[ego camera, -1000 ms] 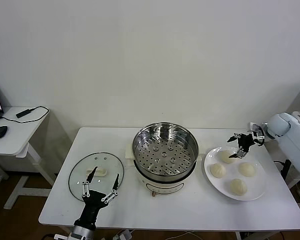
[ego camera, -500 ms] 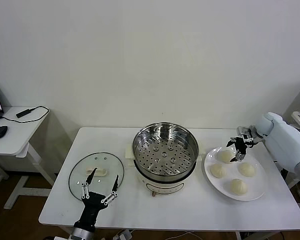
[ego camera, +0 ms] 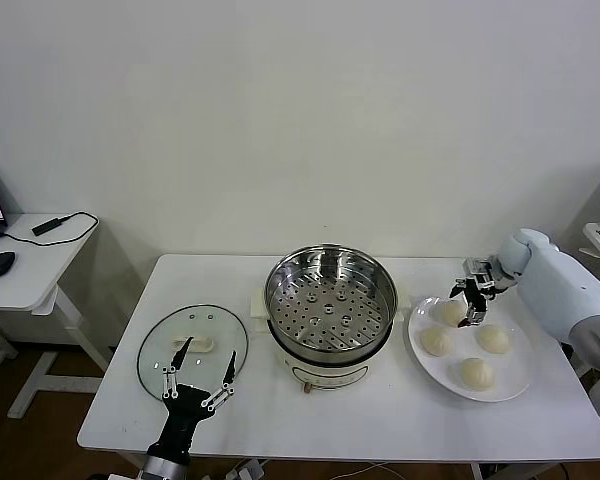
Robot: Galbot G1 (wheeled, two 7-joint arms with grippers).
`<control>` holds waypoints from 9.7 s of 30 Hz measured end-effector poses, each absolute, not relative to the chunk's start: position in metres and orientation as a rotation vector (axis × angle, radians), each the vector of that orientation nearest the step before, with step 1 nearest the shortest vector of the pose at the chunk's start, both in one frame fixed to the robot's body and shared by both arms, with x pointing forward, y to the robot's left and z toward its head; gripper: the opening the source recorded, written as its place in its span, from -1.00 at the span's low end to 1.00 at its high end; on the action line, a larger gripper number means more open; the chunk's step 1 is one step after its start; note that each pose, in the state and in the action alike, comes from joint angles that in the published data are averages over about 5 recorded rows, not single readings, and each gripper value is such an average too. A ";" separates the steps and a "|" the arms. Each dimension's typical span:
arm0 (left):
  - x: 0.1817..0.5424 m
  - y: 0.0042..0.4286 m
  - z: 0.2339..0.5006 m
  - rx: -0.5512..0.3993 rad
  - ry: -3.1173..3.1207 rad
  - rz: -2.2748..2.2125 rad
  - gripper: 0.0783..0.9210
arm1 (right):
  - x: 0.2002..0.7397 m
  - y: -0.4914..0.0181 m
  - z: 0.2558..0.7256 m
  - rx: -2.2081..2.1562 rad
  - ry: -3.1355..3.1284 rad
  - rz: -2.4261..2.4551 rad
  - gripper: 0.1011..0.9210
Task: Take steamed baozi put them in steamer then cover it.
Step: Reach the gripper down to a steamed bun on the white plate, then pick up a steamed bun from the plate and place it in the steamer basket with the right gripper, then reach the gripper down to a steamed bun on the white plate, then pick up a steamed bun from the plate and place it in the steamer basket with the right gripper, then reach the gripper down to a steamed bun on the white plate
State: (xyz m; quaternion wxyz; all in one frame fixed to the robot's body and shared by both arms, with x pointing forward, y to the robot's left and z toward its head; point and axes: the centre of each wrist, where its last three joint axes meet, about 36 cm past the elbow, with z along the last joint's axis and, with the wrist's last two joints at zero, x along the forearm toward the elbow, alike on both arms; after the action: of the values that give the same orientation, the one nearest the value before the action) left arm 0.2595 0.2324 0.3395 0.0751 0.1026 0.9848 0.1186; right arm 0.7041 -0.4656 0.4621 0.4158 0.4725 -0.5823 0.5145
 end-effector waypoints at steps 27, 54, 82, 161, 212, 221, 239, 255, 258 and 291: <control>0.262 0.229 0.349 0.309 2.922 0.343 0.77 | 0.716 -0.412 0.598 1.423 -1.415 1.663 0.37; 0.256 0.231 0.360 0.282 2.898 0.333 0.77 | 0.692 -0.156 0.672 1.940 -0.564 2.431 0.35; 0.257 0.234 0.360 0.257 2.888 0.328 0.77 | 0.705 -0.107 0.599 1.996 -0.356 2.431 0.57; 0.259 0.234 0.356 0.243 2.889 0.329 0.77 | 0.660 -0.403 0.460 1.343 -1.383 1.203 0.53; 0.262 0.228 0.376 0.245 2.834 0.300 0.77 | 0.677 -0.097 0.673 1.633 -1.180 1.454 0.35; 0.263 0.231 0.373 0.232 2.835 0.307 0.77 | 0.680 -0.055 0.634 1.626 -1.158 1.461 0.35; 0.263 0.234 0.373 0.216 2.836 0.308 0.77 | 0.677 -0.030 0.592 1.645 -1.169 1.446 0.67; 0.264 0.230 0.374 0.228 2.835 0.301 0.77 | 0.671 -0.090 0.649 1.633 -1.182 1.485 0.76; 0.264 0.228 0.375 0.234 2.832 0.299 0.77 | 0.668 -0.125 0.668 1.614 -1.176 1.498 0.76; 0.257 0.227 0.372 0.219 2.847 0.334 0.77 | 0.609 -0.435 0.521 1.336 -1.236 1.218 0.76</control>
State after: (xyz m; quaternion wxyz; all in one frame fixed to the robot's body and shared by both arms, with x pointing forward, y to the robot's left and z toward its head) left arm 0.2569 0.2271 0.3719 0.1329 0.0757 0.9815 0.1153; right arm 0.6086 -0.4354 0.5208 0.4581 0.5425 -0.5015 0.4944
